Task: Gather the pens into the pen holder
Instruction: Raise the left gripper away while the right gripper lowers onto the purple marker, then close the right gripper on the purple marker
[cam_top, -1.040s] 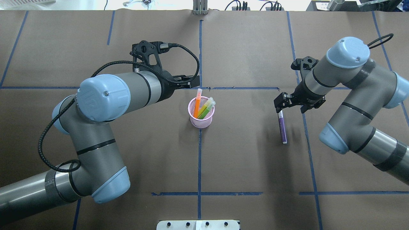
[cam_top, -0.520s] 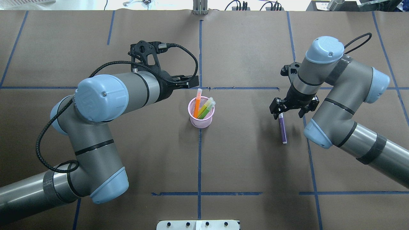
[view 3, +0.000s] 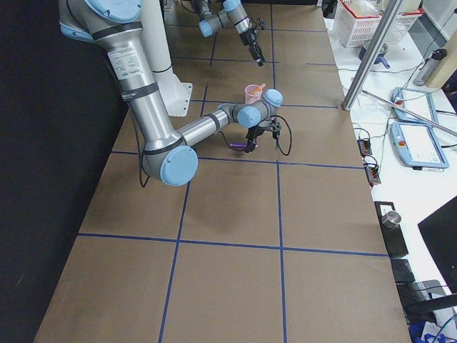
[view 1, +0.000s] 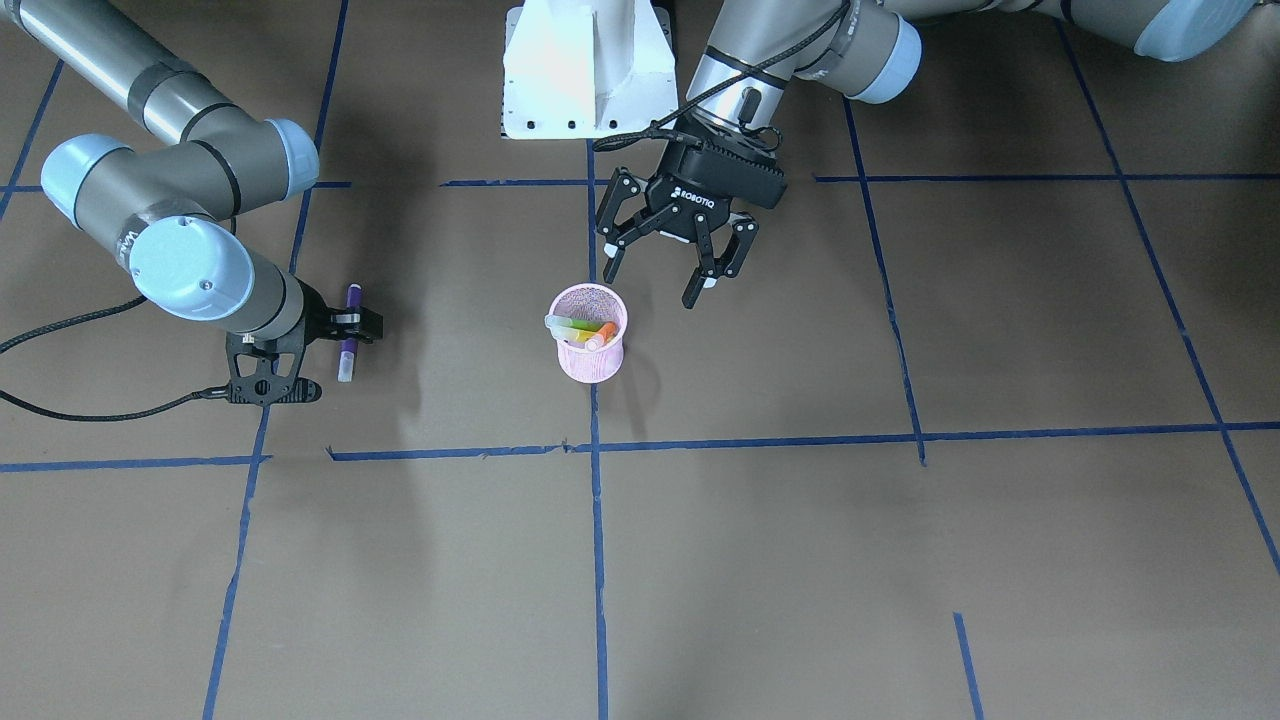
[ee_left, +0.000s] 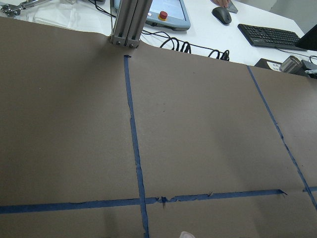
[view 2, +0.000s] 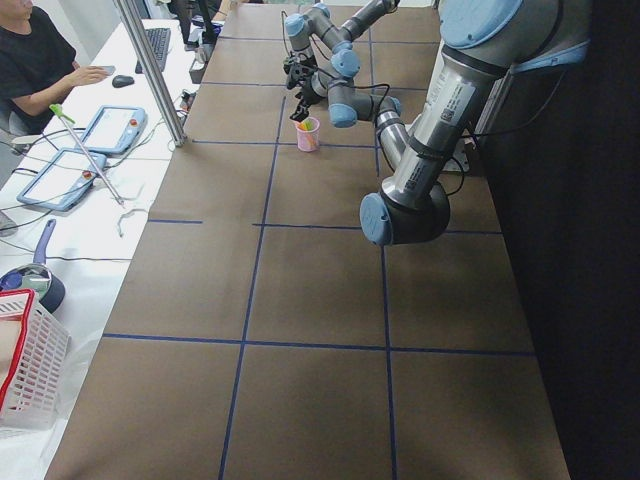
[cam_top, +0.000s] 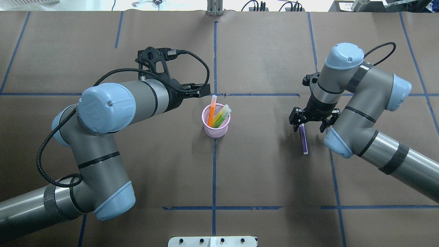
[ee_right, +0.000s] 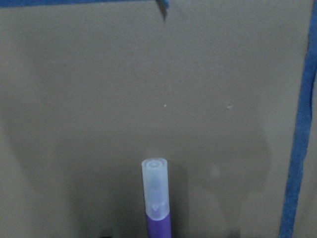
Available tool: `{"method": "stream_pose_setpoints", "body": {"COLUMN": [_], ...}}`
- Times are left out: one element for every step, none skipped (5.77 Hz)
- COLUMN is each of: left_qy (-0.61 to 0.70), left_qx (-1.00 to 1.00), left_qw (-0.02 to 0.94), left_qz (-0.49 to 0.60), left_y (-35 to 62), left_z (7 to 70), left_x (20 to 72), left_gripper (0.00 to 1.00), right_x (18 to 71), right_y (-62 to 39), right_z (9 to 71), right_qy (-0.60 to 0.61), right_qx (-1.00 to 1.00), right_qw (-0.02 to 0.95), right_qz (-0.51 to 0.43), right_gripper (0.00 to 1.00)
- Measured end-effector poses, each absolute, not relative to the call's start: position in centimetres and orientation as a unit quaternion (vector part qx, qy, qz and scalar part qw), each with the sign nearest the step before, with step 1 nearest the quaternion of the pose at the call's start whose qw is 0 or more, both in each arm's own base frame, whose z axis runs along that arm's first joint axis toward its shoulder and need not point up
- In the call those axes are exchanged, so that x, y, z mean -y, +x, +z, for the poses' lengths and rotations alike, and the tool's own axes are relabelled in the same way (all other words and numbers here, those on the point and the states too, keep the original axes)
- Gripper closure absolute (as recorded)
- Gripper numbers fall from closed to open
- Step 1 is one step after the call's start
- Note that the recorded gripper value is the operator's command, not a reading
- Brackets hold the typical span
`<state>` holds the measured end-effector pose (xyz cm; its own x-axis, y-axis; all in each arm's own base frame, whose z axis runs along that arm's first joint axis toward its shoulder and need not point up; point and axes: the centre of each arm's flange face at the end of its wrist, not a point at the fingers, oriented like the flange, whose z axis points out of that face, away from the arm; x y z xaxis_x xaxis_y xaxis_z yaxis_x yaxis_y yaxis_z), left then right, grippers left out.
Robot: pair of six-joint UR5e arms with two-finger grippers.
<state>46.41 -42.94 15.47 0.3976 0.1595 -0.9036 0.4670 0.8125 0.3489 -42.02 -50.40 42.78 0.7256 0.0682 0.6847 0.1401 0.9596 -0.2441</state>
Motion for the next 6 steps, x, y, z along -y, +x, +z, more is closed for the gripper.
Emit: {"method": "stream_pose_setpoints", "body": {"left_qy": [0.290, 0.290, 0.290, 0.290, 0.290, 0.290], "left_qx": [-0.540, -0.540, -0.540, -0.540, -0.540, -0.540], "left_qw": [0.784, 0.784, 0.784, 0.784, 0.784, 0.784], "left_qz": [-0.098, -0.098, -0.098, -0.098, -0.098, -0.098], "left_y": [46.4, 46.4, 46.4, 46.3, 46.3, 46.3], "left_z": [15.5, 15.5, 15.5, 15.5, 15.5, 15.5], "left_x": [42.9, 42.9, 43.0, 43.0, 43.0, 43.0], "left_gripper": [0.10, 0.10, 0.10, 0.10, 0.10, 0.10], "right_x": [50.3, 50.3, 50.0, 49.6, 49.4, 49.3], "right_y": [-42.2, -42.4, -42.9, -43.5, -43.8, -44.0], "right_z": [42.7, 42.5, 42.2, 42.0, 41.9, 42.0], "right_qy": [-0.144, -0.145, -0.147, -0.148, -0.148, -0.149], "right_qx": [0.370, 0.370, 0.370, 0.370, 0.370, 0.369], "right_qw": [0.918, 0.917, 0.917, 0.917, 0.917, 0.917], "right_qz": [-0.015, -0.013, -0.015, -0.019, -0.021, -0.022], "right_gripper": [0.24, 0.24, 0.26, 0.32, 0.53, 0.68]}}
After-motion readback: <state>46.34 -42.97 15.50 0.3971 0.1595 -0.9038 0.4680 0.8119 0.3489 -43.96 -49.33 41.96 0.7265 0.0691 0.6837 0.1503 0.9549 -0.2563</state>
